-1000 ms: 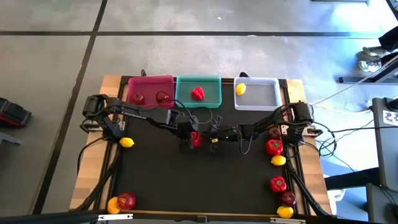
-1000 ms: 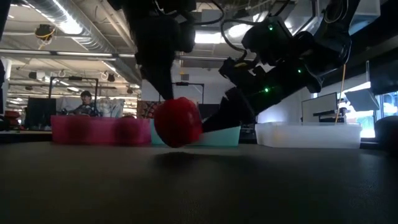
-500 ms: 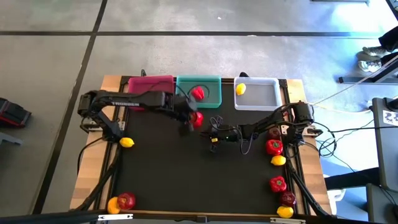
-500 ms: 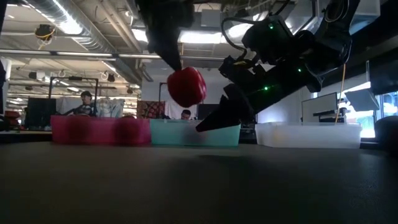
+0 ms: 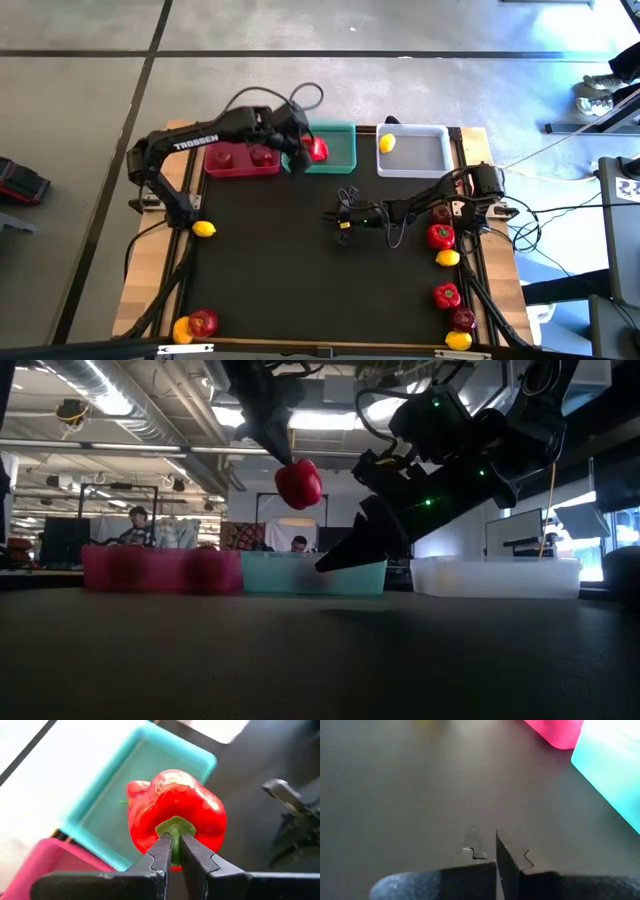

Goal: Sort produce into baskets
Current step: Put the red bell pepper into the green bin

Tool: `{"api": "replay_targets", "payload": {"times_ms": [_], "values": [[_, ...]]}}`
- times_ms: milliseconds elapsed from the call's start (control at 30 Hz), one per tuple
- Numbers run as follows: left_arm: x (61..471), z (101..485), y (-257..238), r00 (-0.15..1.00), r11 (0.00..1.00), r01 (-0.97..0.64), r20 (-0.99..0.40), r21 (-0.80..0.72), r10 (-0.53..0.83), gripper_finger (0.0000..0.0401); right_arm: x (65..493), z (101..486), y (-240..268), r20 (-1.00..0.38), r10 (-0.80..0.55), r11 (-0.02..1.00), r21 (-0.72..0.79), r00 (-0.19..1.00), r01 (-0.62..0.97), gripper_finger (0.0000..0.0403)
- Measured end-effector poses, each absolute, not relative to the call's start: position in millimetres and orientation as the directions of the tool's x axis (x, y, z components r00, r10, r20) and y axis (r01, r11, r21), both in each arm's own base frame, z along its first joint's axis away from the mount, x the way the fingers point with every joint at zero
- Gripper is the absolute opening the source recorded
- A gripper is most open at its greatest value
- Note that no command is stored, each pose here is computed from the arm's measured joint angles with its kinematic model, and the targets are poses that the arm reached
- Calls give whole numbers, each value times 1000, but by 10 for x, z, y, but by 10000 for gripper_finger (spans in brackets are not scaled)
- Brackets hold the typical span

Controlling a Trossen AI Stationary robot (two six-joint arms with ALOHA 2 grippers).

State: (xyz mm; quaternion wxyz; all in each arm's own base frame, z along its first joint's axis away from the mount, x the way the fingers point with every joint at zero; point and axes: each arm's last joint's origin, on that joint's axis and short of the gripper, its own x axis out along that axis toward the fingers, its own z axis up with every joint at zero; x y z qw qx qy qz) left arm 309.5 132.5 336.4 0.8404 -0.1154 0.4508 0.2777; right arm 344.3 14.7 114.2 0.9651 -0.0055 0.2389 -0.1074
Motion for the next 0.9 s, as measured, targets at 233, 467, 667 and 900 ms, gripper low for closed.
{"api": "replay_targets", "payload": {"times_ms": [233,467,667,900], "values": [[3036,3455,1717,351,773,-629,-858,80,375,29,3442,1118,146,-468,-211,977,-69,858,202,1],[3040,3258,2125,284,746,-656,-878,116,386,29,3444,1091,146,-473,-211,977,-85,855,194,1],[3098,2933,2364,205,745,-652,-914,140,351,29,3442,1088,146,-476,-211,977,-90,854,191,1],[3219,2536,2509,125,759,-632,-946,156,299,29,3443,1090,146,-474,-211,977,-89,855,192,1]]}}
